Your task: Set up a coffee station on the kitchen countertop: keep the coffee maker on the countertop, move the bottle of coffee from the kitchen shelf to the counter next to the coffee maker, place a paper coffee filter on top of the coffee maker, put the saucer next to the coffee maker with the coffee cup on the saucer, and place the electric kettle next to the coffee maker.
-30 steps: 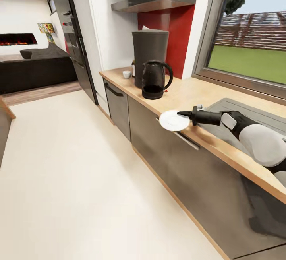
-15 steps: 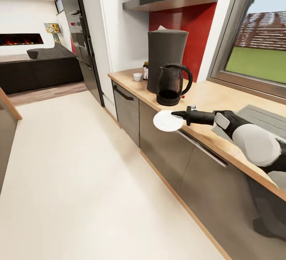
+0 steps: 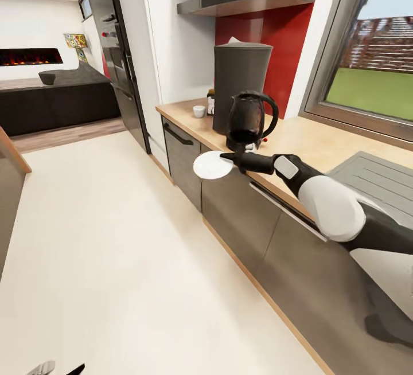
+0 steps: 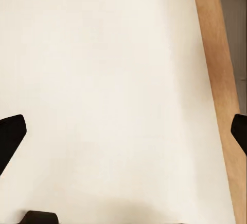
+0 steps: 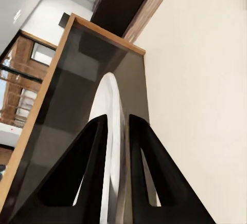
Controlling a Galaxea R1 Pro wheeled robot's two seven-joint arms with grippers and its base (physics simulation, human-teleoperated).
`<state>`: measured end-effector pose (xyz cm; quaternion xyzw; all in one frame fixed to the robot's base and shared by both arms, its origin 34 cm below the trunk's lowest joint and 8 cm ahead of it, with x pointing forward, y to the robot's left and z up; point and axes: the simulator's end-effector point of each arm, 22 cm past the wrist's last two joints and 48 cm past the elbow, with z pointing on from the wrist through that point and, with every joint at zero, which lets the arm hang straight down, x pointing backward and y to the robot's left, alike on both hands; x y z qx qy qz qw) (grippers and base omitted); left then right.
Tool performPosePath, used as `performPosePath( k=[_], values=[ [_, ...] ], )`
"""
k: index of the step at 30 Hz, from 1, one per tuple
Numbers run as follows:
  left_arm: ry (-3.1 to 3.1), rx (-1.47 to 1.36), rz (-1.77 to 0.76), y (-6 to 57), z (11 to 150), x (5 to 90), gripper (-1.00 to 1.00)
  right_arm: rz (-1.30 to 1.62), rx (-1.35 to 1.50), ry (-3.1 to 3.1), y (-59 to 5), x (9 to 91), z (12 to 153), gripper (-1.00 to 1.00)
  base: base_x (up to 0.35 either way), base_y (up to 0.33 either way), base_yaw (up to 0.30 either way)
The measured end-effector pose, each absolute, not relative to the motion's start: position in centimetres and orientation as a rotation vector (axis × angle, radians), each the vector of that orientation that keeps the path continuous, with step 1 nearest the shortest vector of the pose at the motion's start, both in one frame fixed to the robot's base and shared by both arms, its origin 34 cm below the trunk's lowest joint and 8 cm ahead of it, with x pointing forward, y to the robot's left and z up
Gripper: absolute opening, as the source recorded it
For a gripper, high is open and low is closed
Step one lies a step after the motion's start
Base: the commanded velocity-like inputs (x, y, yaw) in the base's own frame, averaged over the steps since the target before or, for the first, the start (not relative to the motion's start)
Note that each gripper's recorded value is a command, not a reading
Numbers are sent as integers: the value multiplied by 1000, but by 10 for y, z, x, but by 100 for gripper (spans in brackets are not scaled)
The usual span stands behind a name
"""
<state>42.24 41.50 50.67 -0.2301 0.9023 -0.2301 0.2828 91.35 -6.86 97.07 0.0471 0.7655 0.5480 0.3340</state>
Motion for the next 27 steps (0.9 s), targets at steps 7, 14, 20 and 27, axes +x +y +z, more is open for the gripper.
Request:
performPosePath(
  k=[7, 14, 20, 27],
  values=[
    [2393, -609, -585, 418, 508, 427, 100, 1375, 145, 2039, -46, 917, 967, -100, 182, 59, 0],
    [2392, -607, -583, 419, 508, 427, 100, 1380, 138, 2044, -39, 915, 967, -100, 282, 220, 0],
    [2393, -606, -582, 420, 509, 427, 100, 1381, 139, 2044, -38, 915, 967, -100, 242, 266, 0],
    [2393, -606, -582, 420, 509, 427, 100, 1381, 140, 2043, -38, 915, 967, -100, 246, 265, 0]
  ],
)
